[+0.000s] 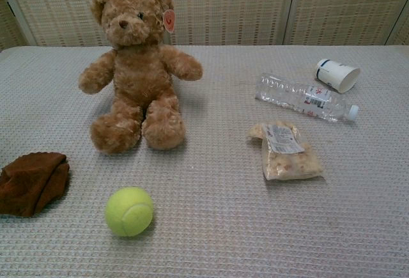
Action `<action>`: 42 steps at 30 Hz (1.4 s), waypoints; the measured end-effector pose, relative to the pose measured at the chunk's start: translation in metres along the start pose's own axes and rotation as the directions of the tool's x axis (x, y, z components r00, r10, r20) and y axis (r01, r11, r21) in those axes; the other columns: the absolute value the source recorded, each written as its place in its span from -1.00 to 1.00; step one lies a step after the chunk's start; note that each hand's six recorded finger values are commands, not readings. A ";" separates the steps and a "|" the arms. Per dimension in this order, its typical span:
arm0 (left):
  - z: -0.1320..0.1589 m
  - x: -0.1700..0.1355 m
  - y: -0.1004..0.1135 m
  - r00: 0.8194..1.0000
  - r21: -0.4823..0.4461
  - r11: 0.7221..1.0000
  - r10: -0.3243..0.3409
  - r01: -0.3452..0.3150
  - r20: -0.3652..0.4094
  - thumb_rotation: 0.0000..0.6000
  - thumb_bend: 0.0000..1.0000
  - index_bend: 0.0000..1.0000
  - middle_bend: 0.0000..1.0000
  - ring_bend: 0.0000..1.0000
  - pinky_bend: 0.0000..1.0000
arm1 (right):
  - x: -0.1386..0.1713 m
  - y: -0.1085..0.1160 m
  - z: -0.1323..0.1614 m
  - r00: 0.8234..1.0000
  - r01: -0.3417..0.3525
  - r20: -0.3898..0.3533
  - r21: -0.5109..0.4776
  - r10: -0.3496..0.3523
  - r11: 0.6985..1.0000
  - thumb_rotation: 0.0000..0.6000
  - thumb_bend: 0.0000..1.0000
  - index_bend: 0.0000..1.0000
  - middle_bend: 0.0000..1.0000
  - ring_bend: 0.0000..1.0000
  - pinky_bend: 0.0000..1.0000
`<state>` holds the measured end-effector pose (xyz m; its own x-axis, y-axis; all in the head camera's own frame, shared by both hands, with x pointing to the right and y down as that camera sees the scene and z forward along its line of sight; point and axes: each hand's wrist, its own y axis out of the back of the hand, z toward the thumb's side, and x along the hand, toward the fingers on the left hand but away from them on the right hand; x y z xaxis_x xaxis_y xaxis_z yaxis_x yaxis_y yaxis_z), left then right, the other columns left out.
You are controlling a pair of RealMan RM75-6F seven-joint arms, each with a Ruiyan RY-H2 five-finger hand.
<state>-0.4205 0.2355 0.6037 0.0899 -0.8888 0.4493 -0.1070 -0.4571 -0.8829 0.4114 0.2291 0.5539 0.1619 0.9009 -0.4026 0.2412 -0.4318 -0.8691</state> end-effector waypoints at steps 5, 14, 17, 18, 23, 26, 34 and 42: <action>0.000 0.000 -0.001 1.000 0.008 1.000 -0.003 0.003 -0.003 1.00 -0.25 -0.63 -0.43 -0.57 -0.18 | 0.001 -0.001 0.000 1.000 -0.006 0.001 0.000 0.006 1.000 1.00 -0.63 -0.82 -0.75 -1.00 -0.62; 0.001 0.008 -0.005 0.997 -0.014 0.999 0.047 -0.048 -0.056 1.00 -0.26 -0.52 -0.24 -0.39 -0.05 | 0.002 0.004 0.002 1.000 -0.001 -0.009 0.001 0.001 1.000 1.00 -0.63 -0.83 -0.75 -1.00 -0.62; 0.005 0.018 -0.012 0.992 -0.053 0.996 0.071 -0.077 -0.107 1.00 -0.26 -0.52 -0.24 -0.38 -0.05 | 0.002 0.010 0.002 0.999 0.037 -0.010 0.005 -0.037 0.999 1.00 -0.63 -0.83 -0.75 -1.00 -0.62; 0.007 0.022 -0.013 0.990 -0.064 0.994 0.076 -0.084 -0.118 1.00 -0.26 -0.52 -0.24 -0.38 -0.05 | 0.002 0.012 0.002 0.999 0.052 -0.012 0.007 -0.052 0.999 1.00 -0.63 -0.83 -0.75 -1.00 -0.62; 0.027 0.046 -0.019 0.986 -0.092 0.989 0.100 -0.113 -0.132 1.00 -0.26 -0.55 -0.28 -0.38 -0.07 | 0.001 0.019 0.002 0.993 0.115 -0.027 0.005 -0.114 0.993 1.00 -0.63 -0.83 -0.75 -1.00 -0.62; 0.036 0.060 -0.022 0.984 -0.110 0.986 0.110 -0.127 -0.141 1.00 -0.26 -0.57 -0.32 -0.38 -0.09 | -0.001 0.017 0.001 0.994 0.101 -0.034 -0.016 -0.101 0.995 1.00 -0.63 -0.83 -0.75 -1.00 -0.62; 0.046 0.095 -0.037 0.975 -0.100 0.990 0.081 -0.103 -0.206 1.00 -0.25 -0.75 -0.52 -0.53 -0.33 | -0.002 0.015 0.003 0.996 0.054 -0.067 -0.071 -0.059 0.996 1.00 -0.63 -0.83 -0.75 -1.00 -0.62; 0.065 0.132 -0.060 0.968 -0.141 0.990 -0.037 0.002 -0.247 1.00 -0.26 -0.94 -0.72 -0.70 -0.39 | -0.001 0.012 0.004 0.996 0.013 -0.083 -0.085 -0.020 0.996 1.00 -0.63 -0.83 -0.75 -1.00 -0.62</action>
<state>-0.3377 0.1478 0.7070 -0.1537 -0.8516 0.5012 -0.2452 -0.4584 -0.8542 0.4105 0.2230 0.5432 0.2357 0.9025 -0.3604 0.3237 -0.4226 -0.8465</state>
